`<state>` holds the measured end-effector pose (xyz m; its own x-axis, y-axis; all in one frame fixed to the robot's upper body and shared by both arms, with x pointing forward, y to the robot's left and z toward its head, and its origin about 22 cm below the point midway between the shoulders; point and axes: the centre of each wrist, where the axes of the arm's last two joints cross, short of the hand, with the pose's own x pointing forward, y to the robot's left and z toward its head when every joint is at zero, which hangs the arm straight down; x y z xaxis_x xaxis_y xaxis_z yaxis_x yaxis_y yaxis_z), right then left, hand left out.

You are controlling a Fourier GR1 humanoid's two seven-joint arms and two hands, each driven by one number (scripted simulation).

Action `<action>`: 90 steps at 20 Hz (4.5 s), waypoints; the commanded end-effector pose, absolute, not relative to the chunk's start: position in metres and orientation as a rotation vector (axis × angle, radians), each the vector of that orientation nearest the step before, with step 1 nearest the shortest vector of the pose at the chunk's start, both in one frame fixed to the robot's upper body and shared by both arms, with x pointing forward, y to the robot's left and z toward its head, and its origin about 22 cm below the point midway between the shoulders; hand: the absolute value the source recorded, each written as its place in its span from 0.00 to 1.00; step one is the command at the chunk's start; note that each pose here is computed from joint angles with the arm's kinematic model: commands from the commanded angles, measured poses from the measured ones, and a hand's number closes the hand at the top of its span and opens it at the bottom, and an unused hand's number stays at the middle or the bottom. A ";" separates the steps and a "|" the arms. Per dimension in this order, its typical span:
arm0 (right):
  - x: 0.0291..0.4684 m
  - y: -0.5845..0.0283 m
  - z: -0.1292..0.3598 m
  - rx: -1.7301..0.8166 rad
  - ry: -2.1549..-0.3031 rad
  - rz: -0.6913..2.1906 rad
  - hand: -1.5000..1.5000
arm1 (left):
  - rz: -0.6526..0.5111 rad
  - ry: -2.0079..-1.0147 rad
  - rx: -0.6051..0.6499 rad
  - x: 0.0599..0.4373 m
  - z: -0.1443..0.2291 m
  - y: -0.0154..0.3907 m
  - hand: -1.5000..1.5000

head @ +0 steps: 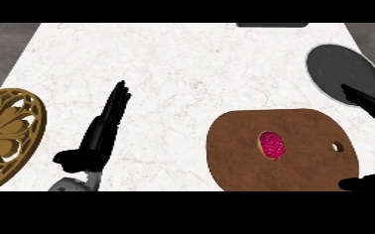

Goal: Pick the cupcake from the cutting board and place it in the pan

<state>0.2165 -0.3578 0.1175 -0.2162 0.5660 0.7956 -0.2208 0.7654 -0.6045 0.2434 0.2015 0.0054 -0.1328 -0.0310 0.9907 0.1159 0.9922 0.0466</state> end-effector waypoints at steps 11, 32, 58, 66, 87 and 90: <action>0.244 -0.265 0.094 -0.434 -1.229 1.280 0.00 | -0.141 -1.707 -0.051 0.256 0.002 0.205 0.50; 0.254 -0.251 0.047 -0.410 -1.156 1.205 0.00 | -0.128 -1.695 -0.071 0.231 0.001 0.217 0.50; 0.276 -0.246 -0.005 -0.555 -1.226 1.384 1.00 | -0.135 -1.704 -0.081 0.247 0.006 0.190 0.50; 0.263 -0.261 0.051 -0.811 -1.420 1.171 1.00 | -0.119 -1.698 -0.052 0.231 0.000 0.202 0.50; 0.271 -0.316 0.108 -0.897 -1.613 0.500 1.00 | -0.130 -1.704 -0.062 0.259 0.001 0.204 0.50; 0.290 -0.358 0.086 -0.947 -1.577 0.426 1.00 | -0.123 -1.693 -0.060 0.244 -0.004 0.217 0.50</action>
<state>0.2769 -0.3296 0.0986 -0.0325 0.7941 0.6070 0.2789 0.5904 -0.7574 0.2462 0.2069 0.0069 -0.1295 -0.0351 0.9910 0.1185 0.9917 0.0506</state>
